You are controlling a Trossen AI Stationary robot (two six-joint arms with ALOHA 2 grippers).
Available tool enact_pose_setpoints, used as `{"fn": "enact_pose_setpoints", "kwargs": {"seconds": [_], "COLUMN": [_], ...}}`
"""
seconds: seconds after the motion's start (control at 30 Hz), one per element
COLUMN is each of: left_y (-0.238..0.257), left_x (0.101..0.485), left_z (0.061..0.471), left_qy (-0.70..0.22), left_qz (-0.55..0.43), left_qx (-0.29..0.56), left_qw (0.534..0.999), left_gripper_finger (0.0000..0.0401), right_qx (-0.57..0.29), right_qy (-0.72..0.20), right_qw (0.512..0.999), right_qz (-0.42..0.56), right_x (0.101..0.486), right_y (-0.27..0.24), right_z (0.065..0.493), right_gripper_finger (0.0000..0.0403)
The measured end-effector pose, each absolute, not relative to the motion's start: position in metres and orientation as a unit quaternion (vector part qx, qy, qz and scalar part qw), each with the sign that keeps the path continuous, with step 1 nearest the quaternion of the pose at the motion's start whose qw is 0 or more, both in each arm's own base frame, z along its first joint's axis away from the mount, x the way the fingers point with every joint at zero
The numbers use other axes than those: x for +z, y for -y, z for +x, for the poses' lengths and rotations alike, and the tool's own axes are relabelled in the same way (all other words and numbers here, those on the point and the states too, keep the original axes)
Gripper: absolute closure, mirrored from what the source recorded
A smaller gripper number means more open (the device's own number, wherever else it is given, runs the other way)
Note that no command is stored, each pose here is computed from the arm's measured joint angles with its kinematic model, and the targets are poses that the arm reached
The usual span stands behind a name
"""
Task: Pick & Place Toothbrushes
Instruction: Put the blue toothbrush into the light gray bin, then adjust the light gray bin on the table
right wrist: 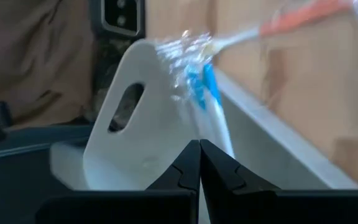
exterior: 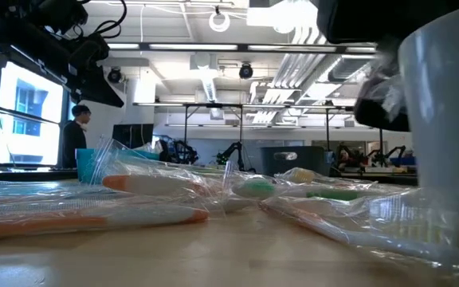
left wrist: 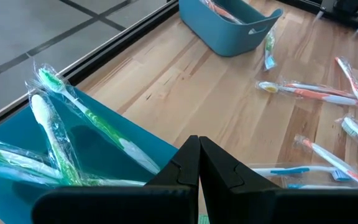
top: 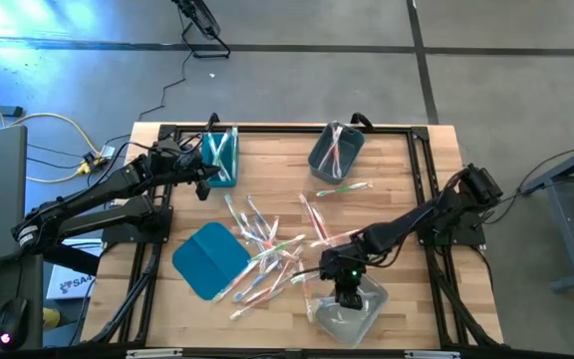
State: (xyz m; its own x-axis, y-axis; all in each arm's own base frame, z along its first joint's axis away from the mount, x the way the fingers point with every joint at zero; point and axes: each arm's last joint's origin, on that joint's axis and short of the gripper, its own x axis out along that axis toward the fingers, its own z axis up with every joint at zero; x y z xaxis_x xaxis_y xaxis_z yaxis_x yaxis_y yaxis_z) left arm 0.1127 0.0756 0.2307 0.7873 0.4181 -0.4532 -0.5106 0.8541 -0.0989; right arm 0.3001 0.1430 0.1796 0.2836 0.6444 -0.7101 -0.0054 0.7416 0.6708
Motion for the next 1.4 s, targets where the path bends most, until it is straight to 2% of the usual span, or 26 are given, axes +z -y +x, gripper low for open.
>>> {"fn": "enact_pose_setpoints", "kwargs": {"seconds": [0.13,0.53,0.67,0.97,1.3,1.4], "left_y": [-0.076,-0.076,-0.076,-0.076,-0.075,-0.075], "left_x": [0.231,0.231,0.231,0.23,0.23,0.23], "left_z": [0.113,0.113,0.113,0.113,0.112,0.112], "left_qy": [-0.213,-0.213,-0.213,-0.214,-0.216,-0.216], "left_qz": [-0.109,-0.11,-0.11,-0.111,-0.112,-0.112], "left_qx": [0.247,0.248,0.249,0.248,0.248,0.248], "left_qw": [0.939,0.939,0.939,0.938,0.938,0.938], "left_gripper_finger": [0.04,0.04,0.04,0.04,0.04,0.04], "right_qx": [0.199,0.099,0.041,-0.012,-0.076,-0.078], "right_qy": [-0.573,-0.547,-0.557,-0.657,-0.71,-0.717], "right_qw": [0.735,0.792,0.788,0.67,0.587,0.579], "right_qz": [0.303,0.253,0.258,0.346,0.382,0.38], "right_x": [0.179,0.2,0.214,0.211,0.207,0.207], "right_y": [-0.149,-0.133,-0.128,-0.152,-0.174,-0.176], "right_z": [0.296,0.283,0.266,0.235,0.211,0.208], "right_gripper_finger": [0.0401,0.0401,0.0401,0.0401,0.0401,0.0401]}}
